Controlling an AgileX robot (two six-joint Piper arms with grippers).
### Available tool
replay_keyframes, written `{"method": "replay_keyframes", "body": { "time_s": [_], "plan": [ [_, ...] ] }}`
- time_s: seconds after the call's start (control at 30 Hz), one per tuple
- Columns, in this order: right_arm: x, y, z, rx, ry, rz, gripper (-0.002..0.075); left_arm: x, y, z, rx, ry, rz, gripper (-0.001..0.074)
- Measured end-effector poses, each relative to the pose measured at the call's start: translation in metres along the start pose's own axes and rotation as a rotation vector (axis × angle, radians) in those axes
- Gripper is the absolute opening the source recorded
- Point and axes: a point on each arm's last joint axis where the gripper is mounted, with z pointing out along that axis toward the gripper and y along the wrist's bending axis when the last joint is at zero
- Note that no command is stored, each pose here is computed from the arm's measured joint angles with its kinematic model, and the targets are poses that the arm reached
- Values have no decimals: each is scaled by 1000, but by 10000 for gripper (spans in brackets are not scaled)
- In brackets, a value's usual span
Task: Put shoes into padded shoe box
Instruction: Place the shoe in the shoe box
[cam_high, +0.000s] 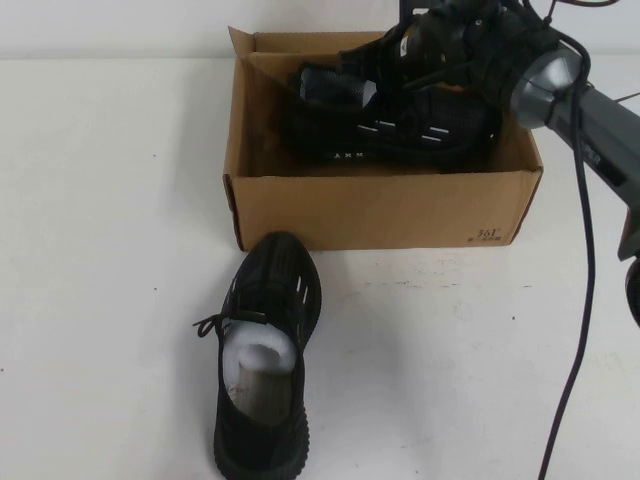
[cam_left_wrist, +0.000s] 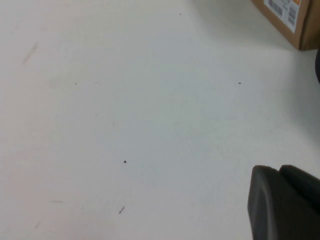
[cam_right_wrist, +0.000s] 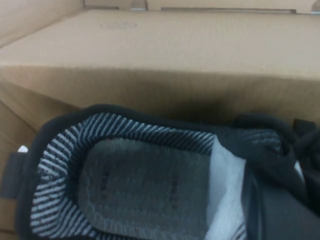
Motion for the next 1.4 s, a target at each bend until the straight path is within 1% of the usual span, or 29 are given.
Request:
{"method": "replay_keyframes", "body": {
  "time_s": [0.1, 0.2, 0.4, 0.5, 0.8, 1.4],
  "plan": [
    [1, 3, 0, -31, 15, 9, -6, 0, 0, 0, 0, 0, 0, -4],
    [0, 7, -2, -71, 17, -16, -7, 0, 0, 0, 0, 0, 0, -4],
    [1, 12, -2, -96, 24, -4, -7, 0, 0, 0, 0, 0, 0, -4],
    [1, 13, -2, -103, 11, -42, -7, 0, 0, 0, 0, 0, 0, -4],
    [6, 10, 5, -66, 12, -115, -7, 0, 0, 0, 0, 0, 0, -4],
    [12, 9, 12, -60, 23, -141, -2, 0, 0, 0, 0, 0, 0, -4]
  ]
}}
